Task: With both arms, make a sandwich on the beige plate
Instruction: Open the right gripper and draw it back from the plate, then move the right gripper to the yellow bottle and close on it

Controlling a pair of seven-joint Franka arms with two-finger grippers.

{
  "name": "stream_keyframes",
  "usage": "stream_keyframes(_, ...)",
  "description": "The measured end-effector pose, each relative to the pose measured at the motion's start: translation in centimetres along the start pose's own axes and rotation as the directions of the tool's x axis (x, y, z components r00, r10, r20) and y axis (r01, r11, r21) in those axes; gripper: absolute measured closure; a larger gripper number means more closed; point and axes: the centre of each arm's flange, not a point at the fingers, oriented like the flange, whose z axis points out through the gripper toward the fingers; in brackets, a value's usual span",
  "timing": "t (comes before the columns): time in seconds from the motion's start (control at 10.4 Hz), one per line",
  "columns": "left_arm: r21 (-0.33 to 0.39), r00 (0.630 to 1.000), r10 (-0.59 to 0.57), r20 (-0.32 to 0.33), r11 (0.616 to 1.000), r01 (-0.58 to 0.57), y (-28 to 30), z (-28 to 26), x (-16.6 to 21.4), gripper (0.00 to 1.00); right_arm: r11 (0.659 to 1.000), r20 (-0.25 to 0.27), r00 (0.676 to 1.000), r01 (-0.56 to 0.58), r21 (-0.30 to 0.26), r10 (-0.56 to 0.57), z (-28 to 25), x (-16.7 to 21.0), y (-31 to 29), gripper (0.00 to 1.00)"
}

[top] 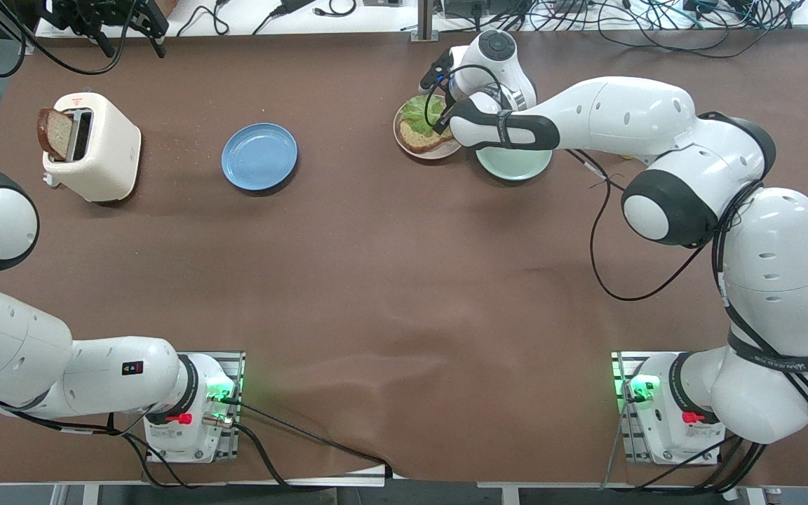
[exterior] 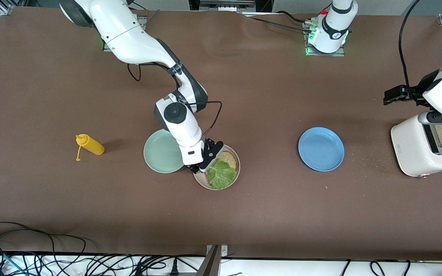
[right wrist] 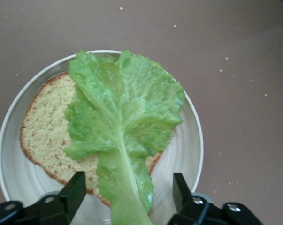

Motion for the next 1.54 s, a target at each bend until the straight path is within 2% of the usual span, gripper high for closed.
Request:
stream_keyframes(0.1, 0.0, 1.0, 0.0, 0.0, 1.0, 0.0, 0.0, 0.0, 0.0, 0.0, 1.0, 0.006, 1.0, -0.013, -0.009, 0.013, -0.6, -0.1, 1.3, 0.01)
stream_keyframes(0.29, 0.0, 1.0, 0.0, 0.0, 1.0, 0.0, 0.0, 0.0, 0.0, 0.0, 0.998, 0.07, 0.996, -0.061, -0.01, 0.061, -4.0, -0.5, 5.4, 0.0)
stream_keyframes(0.48, 0.0, 1.0, 0.0, 0.0, 1.0, 0.0, 0.0, 0.0, 0.0, 0.0, 0.989, 0.164, 0.976, -0.146, 0.005, 0.143, -11.2, -1.7, 10.5, 0.0)
stream_keyframes(0.58, 0.0, 1.0, 0.0, 0.0, 1.0, 0.0, 0.0, 0.0, 0.0, 0.0, 0.976, 0.207, 0.956, -0.216, 0.025, 0.206, -15.4, -3.3, 13.5, 0.0)
stream_keyframes(0.67, 0.0, 1.0, -0.001, 0.0, 1.0, 0.001, -0.1, 0.0, 0.0, 0.0, 0.957, 0.241, 0.932, -0.287, 0.038, 0.27, -19.5, -5.6, 16.8, 0.0)
stream_keyframes(0.86, 0.0, 1.0, -0.003, -0.001, 1.0, 0.003, -0.1, 0.0, 0.1, 0.0, 0.909, 0.284, 0.875, -0.416, 0.027, 0.392, -25.4, -11.5, 23.6, 0.0)
stream_keyframes(1.06, -0.001, 1.0, -0.003, -0.001, 1.0, 0.003, -0.2, 0.0, 0.1, 0.0, 0.848, 0.325, 0.802, -0.531, 0.006, 0.5, -28.9, -18.6, 29.5, 0.0)
stream_keyframes(1.15, -0.001, 1.0, -0.003, -0.001, 1.0, 0.003, -0.2, 0.0, 0.1, 0.0, 0.836, 0.353, 0.785, -0.549, 0.013, 0.51, -30.4, -22.0, 31.7, 0.0)
stream_keyframes(1.34, -0.001, 1.0, -0.003, -0.001, 1.0, 0.003, -0.2, 0.0, 0.1, 0.0, 0.877, 0.374, 0.828, -0.476, 0.072, 0.419, -32.2, -27.6, 34.4, 0.0)
stream_keyframes(1.54, -0.001, 1.0, -0.003, -0.001, 1.0, 0.003, -0.2, 0.0, 0.1, 0.0, 0.891, 0.35, 0.872, -0.419, 0.176, 0.341, -32.0, -32.4, 35.7, 0.0)
